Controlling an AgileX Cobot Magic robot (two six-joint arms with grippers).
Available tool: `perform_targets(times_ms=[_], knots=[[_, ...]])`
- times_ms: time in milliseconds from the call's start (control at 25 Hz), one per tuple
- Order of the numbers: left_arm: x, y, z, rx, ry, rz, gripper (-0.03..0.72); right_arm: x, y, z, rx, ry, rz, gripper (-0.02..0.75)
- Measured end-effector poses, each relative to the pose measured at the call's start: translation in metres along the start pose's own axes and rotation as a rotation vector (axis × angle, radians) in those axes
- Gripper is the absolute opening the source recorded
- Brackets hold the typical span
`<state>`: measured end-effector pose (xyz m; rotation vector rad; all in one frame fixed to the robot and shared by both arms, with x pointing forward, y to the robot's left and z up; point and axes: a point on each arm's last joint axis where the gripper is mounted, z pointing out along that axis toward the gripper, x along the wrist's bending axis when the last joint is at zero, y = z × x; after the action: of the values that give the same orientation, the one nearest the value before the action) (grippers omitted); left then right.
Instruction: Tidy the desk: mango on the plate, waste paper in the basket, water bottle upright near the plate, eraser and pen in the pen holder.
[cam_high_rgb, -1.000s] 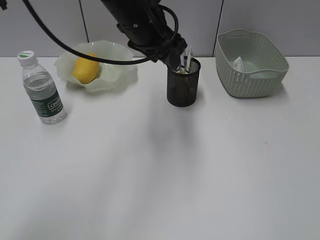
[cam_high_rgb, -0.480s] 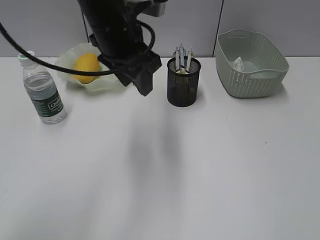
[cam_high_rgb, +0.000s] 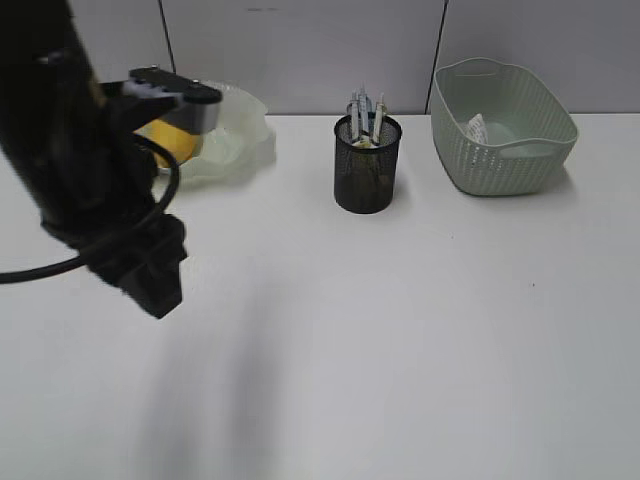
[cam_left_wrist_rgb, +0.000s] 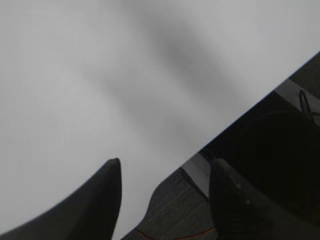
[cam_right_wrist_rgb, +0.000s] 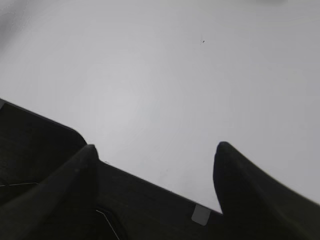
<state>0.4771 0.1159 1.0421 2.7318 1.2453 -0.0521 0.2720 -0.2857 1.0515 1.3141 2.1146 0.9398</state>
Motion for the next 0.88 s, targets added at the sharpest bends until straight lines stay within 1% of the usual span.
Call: perform_targets(times_ms=[80,240,320,400,480,520,760,840,880], knots=[[-0.003,-0.024,-0.007,-0.028,0.000,-0.022,0.429,0.000,0.000,0.000,0.000,0.000,0.000,0.559],[-0.009,-0.075,-0.034,-0.132,0.013,-0.023,0.429,0.000,0.000,0.000,0.000,0.000,0.000,0.559],[-0.011,-0.104,-0.049,-0.209,0.028,-0.027,0.429,0.000,0.000,0.000,0.000,0.000,0.005,0.559],[-0.013,-0.130,-0.061,-0.291,0.047,-0.051,0.429,0.000,0.000,0.000,0.000,0.000,0.006,0.559],[-0.015,-0.160,-0.074,-0.394,0.058,-0.069,0.428,0.000,0.000,0.000,0.000,0.000,0.006,0.559],[-0.017,-0.178,-0.082,-0.467,0.059,-0.078,0.428,0.000,0.000,0.000,0.000,0.000,0.006,0.559],[-0.023,-0.245,-0.092,-0.710,0.066,-0.075,0.432,0.000,0.000,0.000,0.000,0.000,0.006,0.559],[-0.024,-0.264,-0.090,-0.768,0.069,-0.072,0.432,0.000,0.000,0.000,0.000,0.000,0.006,0.559],[-0.024,-0.270,-0.088,-0.776,0.072,-0.071,0.432,0.000,0.000,0.000,0.000,0.000,0.006,0.559]])
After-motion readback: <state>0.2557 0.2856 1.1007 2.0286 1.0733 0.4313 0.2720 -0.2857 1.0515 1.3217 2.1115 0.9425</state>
